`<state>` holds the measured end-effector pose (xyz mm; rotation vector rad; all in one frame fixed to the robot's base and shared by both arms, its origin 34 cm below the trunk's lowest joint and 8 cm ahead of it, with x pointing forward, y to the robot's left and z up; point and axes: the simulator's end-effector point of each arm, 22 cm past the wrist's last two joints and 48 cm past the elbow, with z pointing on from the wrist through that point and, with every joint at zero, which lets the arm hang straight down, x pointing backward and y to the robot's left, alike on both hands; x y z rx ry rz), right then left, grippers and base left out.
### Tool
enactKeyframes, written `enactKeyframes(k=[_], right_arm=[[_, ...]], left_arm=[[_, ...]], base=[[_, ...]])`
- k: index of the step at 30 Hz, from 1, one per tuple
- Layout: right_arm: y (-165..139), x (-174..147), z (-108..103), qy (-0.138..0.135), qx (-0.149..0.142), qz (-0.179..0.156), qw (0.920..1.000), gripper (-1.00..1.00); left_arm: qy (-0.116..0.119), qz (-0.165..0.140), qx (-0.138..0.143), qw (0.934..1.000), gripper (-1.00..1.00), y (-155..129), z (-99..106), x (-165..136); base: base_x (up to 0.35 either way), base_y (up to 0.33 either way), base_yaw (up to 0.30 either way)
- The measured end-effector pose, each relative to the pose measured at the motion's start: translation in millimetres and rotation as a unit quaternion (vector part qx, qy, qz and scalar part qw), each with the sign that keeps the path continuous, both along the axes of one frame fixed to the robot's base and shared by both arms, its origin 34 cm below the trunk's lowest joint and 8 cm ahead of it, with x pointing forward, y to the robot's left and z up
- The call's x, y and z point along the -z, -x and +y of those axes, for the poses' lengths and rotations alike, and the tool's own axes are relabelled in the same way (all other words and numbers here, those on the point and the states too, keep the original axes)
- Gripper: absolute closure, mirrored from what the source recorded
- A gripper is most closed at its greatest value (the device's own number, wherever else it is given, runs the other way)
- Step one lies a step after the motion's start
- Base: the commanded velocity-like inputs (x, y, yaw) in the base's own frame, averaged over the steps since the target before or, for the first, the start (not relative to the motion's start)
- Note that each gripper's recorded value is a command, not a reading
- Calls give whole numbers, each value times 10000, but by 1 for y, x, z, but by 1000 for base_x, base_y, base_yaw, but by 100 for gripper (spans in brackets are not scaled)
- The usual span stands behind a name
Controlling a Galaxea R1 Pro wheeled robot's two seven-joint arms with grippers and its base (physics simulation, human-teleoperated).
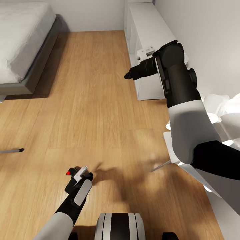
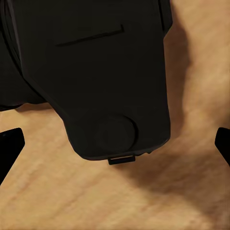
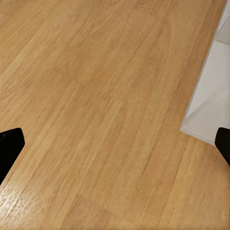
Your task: Attach the digital camera to the camera tripod in the bedroom.
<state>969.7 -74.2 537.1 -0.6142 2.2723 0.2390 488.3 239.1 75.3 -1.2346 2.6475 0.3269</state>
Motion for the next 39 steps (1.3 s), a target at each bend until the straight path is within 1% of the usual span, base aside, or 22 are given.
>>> enactKeyframes(k=[5, 12, 16, 33, 39], right_arm=[[0, 0, 0, 0, 0, -2, 10000, -100], [0, 0, 0, 0, 0, -3, 10000, -100], [0, 0, 0, 0, 0, -2, 10000, -100], [0, 0, 0, 2, -2, -1, 10000, -100], [0, 0, 0, 5, -4, -2, 10000, -100]], left_arm=[[12, 17, -11, 10000, -100, 2, -1, 1], [5, 177, 20, 9998, -100, 15, 0, 6], [6, 212, 28, 9998, -100, 18, -1, 7], [-11, 252, 25, 9997, -100, 22, 1, 9], [-29, 206, -101, 9997, -100, 22, 3, 9]], base=[[51, 0, 0], [187, 0, 0], [79, 0, 0], [11, 0, 0], [0, 0, 0]])
